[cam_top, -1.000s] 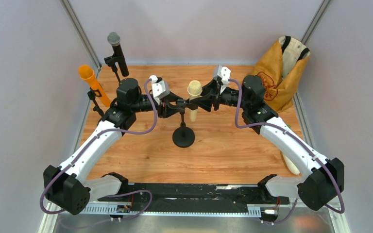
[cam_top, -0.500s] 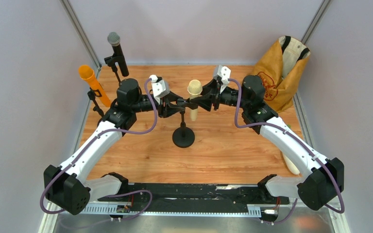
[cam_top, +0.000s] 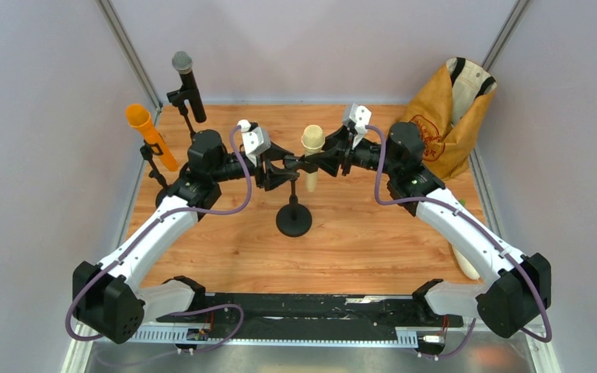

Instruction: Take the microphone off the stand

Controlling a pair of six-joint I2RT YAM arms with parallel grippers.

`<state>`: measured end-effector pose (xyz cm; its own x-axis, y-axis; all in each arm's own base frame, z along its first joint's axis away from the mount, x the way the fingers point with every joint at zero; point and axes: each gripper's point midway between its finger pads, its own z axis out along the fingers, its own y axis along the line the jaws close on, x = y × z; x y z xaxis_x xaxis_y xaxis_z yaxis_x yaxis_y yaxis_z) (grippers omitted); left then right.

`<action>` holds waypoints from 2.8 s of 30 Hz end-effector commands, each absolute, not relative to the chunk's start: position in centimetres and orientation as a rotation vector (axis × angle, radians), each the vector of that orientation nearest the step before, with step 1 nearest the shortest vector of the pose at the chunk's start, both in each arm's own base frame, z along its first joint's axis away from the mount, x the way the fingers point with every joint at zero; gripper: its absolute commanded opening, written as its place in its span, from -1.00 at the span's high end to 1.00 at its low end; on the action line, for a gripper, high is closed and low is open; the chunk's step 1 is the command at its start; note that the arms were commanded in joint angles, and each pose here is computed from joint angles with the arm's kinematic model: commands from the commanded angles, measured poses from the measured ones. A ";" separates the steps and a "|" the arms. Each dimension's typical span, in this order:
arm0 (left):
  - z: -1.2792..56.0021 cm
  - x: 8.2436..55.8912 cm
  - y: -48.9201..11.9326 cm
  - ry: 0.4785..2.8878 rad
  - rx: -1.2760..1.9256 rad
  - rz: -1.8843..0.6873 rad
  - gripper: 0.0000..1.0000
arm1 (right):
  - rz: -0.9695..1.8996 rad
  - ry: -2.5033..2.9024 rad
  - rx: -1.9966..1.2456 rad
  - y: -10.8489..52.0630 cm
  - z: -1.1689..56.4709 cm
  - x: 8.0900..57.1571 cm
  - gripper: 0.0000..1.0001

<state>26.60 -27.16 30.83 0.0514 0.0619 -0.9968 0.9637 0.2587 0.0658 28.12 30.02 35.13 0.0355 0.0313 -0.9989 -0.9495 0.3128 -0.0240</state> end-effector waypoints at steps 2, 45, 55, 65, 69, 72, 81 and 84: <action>30.7 24.8 -27.9 1.265 1.146 -1.032 -0.46 | 0.964 1.219 -0.912 29.6 38.0 27.6 0.57; 30.7 25.5 -27.6 1.283 1.114 -0.992 1.00 | 0.951 1.192 -0.923 29.2 38.4 26.9 0.61; 30.9 25.4 -27.6 1.278 1.113 -0.989 1.00 | 0.870 1.186 -0.906 28.4 38.6 27.9 0.64; 31.1 25.2 -27.4 1.267 1.114 -0.982 1.00 | 0.773 1.175 -0.853 26.5 39.8 28.8 0.64; 31.1 25.2 -27.4 1.266 1.112 -0.980 1.00 | 0.733 1.179 -0.820 25.7 40.1 29.4 0.64; 31.1 25.1 -27.4 1.266 1.111 -0.981 1.00 | 0.703 1.181 -0.797 25.2 40.4 29.7 0.64; 31.1 25.1 -27.4 1.264 1.110 -0.983 0.99 | 0.678 1.189 -0.780 24.7 40.2 30.3 0.66; 31.2 25.1 -27.4 1.263 1.108 -0.985 0.93 | 0.677 1.190 -0.779 24.7 40.2 30.3 0.66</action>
